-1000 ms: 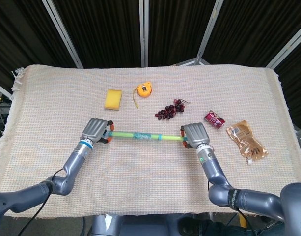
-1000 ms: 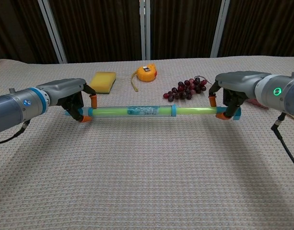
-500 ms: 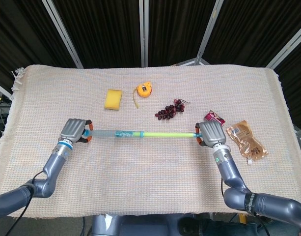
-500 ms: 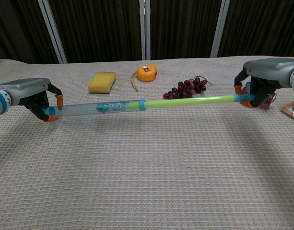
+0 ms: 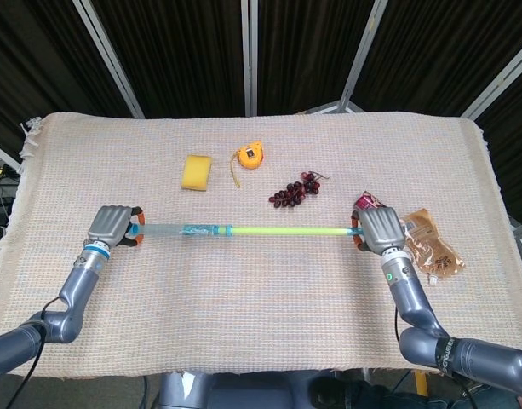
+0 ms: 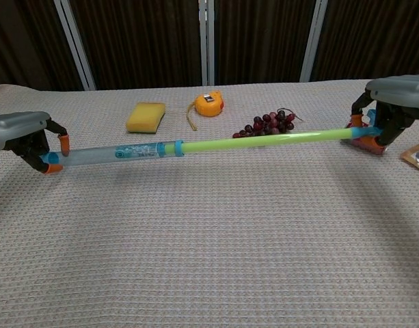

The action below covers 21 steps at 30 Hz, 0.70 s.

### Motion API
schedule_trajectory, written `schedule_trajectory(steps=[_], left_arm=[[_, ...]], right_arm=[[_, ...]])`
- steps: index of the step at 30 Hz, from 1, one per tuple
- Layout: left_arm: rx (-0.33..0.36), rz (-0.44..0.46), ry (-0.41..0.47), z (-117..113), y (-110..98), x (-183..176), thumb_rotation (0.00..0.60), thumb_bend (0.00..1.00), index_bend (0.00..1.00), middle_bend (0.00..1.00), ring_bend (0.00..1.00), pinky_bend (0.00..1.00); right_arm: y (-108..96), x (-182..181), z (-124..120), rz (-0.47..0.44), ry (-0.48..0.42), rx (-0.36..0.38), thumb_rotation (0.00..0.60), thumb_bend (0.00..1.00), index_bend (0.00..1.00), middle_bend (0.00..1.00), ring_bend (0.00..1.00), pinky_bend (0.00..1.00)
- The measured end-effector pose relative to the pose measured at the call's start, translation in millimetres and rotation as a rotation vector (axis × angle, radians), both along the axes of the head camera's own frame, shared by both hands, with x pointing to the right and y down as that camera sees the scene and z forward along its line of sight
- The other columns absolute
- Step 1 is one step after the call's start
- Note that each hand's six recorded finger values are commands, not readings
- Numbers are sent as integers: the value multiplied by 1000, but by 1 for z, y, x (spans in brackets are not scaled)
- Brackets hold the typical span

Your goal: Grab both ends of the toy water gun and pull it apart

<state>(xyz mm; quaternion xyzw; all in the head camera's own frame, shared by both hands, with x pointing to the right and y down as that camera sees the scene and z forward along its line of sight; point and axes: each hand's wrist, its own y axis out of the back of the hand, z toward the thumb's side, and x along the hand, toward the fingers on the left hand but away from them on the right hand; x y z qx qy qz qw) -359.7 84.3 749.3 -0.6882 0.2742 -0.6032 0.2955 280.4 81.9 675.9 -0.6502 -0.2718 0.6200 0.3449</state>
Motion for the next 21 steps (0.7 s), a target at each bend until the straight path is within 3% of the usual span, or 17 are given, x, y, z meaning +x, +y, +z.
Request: schedule_trajectory(steps=[6, 8, 9, 10, 11, 13, 14, 15, 18, 21], left_arm=[[2, -4, -18, 1, -1, -9, 600, 455, 821, 891, 877, 1000], [2, -4, -19, 1, -1, -9, 600, 454, 797, 891, 877, 1000], [0, -5, -19, 2, 0, -10, 600, 452, 744, 891, 878, 1000], [0, -5, -19, 2, 0, -10, 600, 444, 683, 891, 878, 1000], [-1, -3, -19, 2, 0, -10, 600, 410, 547, 891, 878, 1000], [0, 2, -20, 2, 0, -10, 600, 304, 257, 890, 877, 1000], [2, 5, -21, 2, 0, -9, 600, 232, 115, 884, 877, 1000], [4, 8, -21, 2, 1, -9, 600, 168, 32, 876, 877, 1000], [2, 6, -13, 2, 2, -9, 600, 80, 0, 865, 874, 1000], [6, 4, 4, -1, 2, -8, 600, 77, 0, 862, 872, 1000]], right_arm=[[-3, 8, -2, 13, 21, 7, 600, 377, 679, 1000, 1000, 1000], [-3, 8, -2, 14, 22, 6, 600, 360, 629, 1000, 1000, 1000], [-2, 9, -1, 14, 22, 5, 600, 326, 575, 1000, 1000, 1000], [-2, 9, -1, 14, 21, 2, 600, 234, 447, 1000, 1000, 1000], [-1, 9, -1, 14, 19, -2, 600, 123, 287, 1000, 1000, 1000], [0, 9, 1, 12, 16, -14, 600, 8, 71, 1000, 1000, 1000], [1, 9, 1, 11, 15, -20, 600, 0, 17, 999, 1000, 1000], [2, 9, 2, 11, 14, -26, 600, 0, 3, 998, 1000, 1000], [4, 9, 3, 8, 9, -40, 600, 0, 0, 988, 1000, 1000], [6, 8, 1, 1, 6, -40, 600, 0, 0, 977, 1000, 1000]])
